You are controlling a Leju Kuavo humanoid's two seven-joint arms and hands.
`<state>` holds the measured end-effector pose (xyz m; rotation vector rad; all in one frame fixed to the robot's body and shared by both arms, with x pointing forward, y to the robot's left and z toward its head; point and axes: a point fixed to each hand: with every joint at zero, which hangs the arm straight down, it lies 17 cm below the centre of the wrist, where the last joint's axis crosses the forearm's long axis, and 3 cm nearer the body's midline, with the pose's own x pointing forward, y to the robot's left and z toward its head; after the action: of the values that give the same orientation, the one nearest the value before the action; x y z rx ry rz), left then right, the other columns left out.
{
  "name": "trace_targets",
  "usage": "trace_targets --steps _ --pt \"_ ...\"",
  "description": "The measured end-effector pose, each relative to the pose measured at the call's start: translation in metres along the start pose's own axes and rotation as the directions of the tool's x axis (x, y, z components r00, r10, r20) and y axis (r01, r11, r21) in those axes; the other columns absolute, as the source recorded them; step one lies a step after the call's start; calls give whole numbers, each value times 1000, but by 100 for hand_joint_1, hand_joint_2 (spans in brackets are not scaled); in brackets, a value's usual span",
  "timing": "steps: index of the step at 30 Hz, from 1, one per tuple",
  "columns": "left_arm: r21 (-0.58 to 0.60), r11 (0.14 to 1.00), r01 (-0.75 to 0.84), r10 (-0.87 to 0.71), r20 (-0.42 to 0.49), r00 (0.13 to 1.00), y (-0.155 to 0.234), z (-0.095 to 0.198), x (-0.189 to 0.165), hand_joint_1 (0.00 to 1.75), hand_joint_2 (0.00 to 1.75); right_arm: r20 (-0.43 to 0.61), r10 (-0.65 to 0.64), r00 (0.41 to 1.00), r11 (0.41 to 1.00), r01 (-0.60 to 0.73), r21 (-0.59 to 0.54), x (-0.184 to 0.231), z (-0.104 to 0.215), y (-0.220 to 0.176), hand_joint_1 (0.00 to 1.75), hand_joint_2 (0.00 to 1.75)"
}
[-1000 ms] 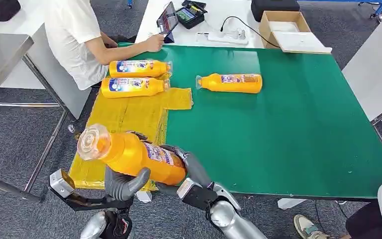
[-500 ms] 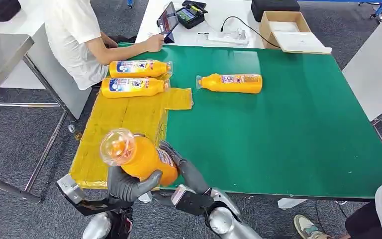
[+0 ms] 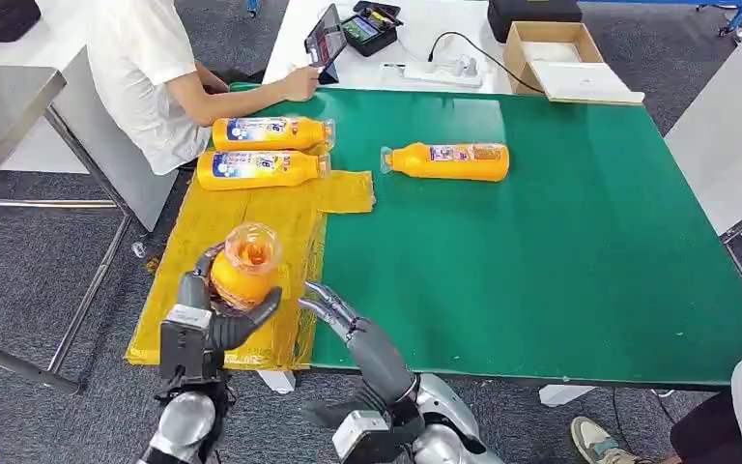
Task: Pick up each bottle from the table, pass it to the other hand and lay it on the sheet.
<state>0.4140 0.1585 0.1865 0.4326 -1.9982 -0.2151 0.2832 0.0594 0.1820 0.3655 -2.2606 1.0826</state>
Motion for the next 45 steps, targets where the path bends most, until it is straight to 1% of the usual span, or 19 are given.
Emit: trace_targets --steps 2,4,8,11,15,16,19,25,28,29,30,31,32,33,35,38,41,43,45 --pt "32 989 147 -147 4 989 10 -12 -16 175 175 77 -5 997 1000 6 -14 22 -8 -5 0 0" --pt "15 975 221 -221 0 975 7 -18 -27 175 175 117 -7 993 1000 9 -14 36 -13 -5 0 0" --pt "3 965 262 -262 -29 965 2 -23 -42 175 175 152 -12 988 1000 14 -16 50 -17 -6 0 0" --pt "-70 910 409 -412 -32 911 -12 -27 -56 175 175 162 -18 987 1000 21 -19 52 -18 -7 0 0" --pt "-293 765 573 -607 -32 794 -50 -32 -99 175 175 185 -49 982 999 51 -6 57 -22 -7 0 0" --pt "-375 710 596 -651 -27 758 -62 -29 -115 175 175 188 -55 981 998 56 -1 58 -23 -7 0 0" --pt "-530 556 640 -744 25 668 -82 -24 -146 175 175 202 -65 977 998 64 16 62 -27 -5 0 0" --pt "-678 386 625 -790 107 604 -97 -24 -171 175 175 219 -70 973 997 67 25 68 -32 -4 0 0" --pt "-698 348 626 -801 126 585 -97 -27 -175 175 175 225 -72 972 997 67 29 69 -33 -3 0 0" --pt "-702 340 626 -804 128 581 -97 -28 -177 166 175 226 -73 971 997 68 29 70 -33 -3 0 0" --pt "-705 335 625 -807 128 577 -96 -28 -178 145 175 226 -75 971 997 70 28 70 -33 -3 0 0" --pt "-713 326 621 -810 128 572 -96 -29 -179 47 175 227 -76 971 997 71 27 70 -34 -3 0 0" --pt "-718 319 619 -812 130 569 -95 -30 -180 9 175 227 -77 971 997 72 27 70 -34 -4 0 0" --pt "-725 310 615 -814 132 566 -95 -30 -181 0 175 228 -76 971 997 72 27 70 -34 -4 0 0" --pt "-746 302 594 -812 125 570 -95 -30 -184 0 175 229 -78 970 997 74 28 71 -34 -3 0 0" --pt "-776 323 541 -774 112 623 -102 -25 -183 0 175 230 -84 970 996 79 28 72 -35 -2 0 0" --pt "-788 330 519 -756 108 645 -105 -23 -182 0 175 232 -86 969 996 81 29 72 -35 -1 0 0" --pt "-806 352 476 -714 98 693 -112 -19 -179 0 175 234 -90 968 996 86 27 73 -35 -1 0 0" --pt "-827 413 381 -618 52 784 -123 -14 -168 0 175 237 -97 967 995 96 17 74 -36 -2 0 0"
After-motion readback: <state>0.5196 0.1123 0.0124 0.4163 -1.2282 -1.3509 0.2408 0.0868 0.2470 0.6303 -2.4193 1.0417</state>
